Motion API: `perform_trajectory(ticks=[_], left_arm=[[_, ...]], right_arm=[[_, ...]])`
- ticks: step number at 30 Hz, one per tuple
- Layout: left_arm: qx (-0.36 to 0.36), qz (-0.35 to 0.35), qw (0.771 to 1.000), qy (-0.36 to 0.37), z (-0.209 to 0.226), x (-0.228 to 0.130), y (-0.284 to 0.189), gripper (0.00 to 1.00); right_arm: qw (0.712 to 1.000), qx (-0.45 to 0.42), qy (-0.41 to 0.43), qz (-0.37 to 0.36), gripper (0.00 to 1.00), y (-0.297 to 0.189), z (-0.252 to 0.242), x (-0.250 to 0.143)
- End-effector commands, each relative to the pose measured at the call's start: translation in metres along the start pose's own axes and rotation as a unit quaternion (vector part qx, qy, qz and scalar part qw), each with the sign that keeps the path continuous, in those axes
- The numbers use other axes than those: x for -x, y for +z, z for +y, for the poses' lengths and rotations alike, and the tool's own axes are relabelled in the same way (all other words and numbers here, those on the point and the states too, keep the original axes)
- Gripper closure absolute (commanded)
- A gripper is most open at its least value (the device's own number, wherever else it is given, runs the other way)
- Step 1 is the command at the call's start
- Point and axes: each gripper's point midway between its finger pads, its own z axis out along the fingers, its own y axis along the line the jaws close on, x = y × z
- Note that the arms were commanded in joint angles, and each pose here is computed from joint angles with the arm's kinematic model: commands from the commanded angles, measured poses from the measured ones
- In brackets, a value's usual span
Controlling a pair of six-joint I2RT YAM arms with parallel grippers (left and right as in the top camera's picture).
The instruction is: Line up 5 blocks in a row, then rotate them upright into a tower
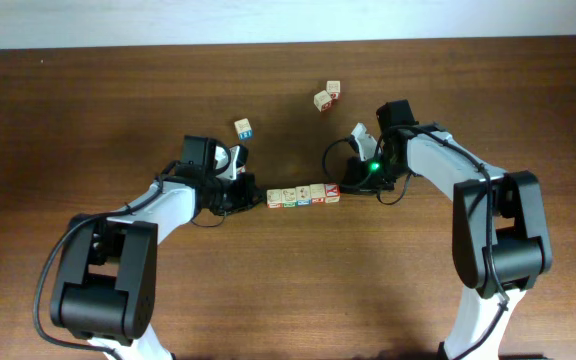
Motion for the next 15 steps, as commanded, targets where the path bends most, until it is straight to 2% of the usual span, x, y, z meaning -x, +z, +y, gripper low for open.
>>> perform_trajectory(ticks=[1, 15], left_arm=[[-0.010, 0.009, 1.000, 0.003, -0.0003, -0.0054, 0.0019, 1.00], [-0.010, 0.009, 1.000, 0.003, -0.0003, -0.0053, 0.0019, 1.00]], right_arm=[[1.000, 0.004, -0.002, 0.007, 0.96, 0.0052, -0.0011, -0.0040], [1.000, 0.008, 0.015, 0.011, 0.96, 0.0001, -0.0076, -0.0066]])
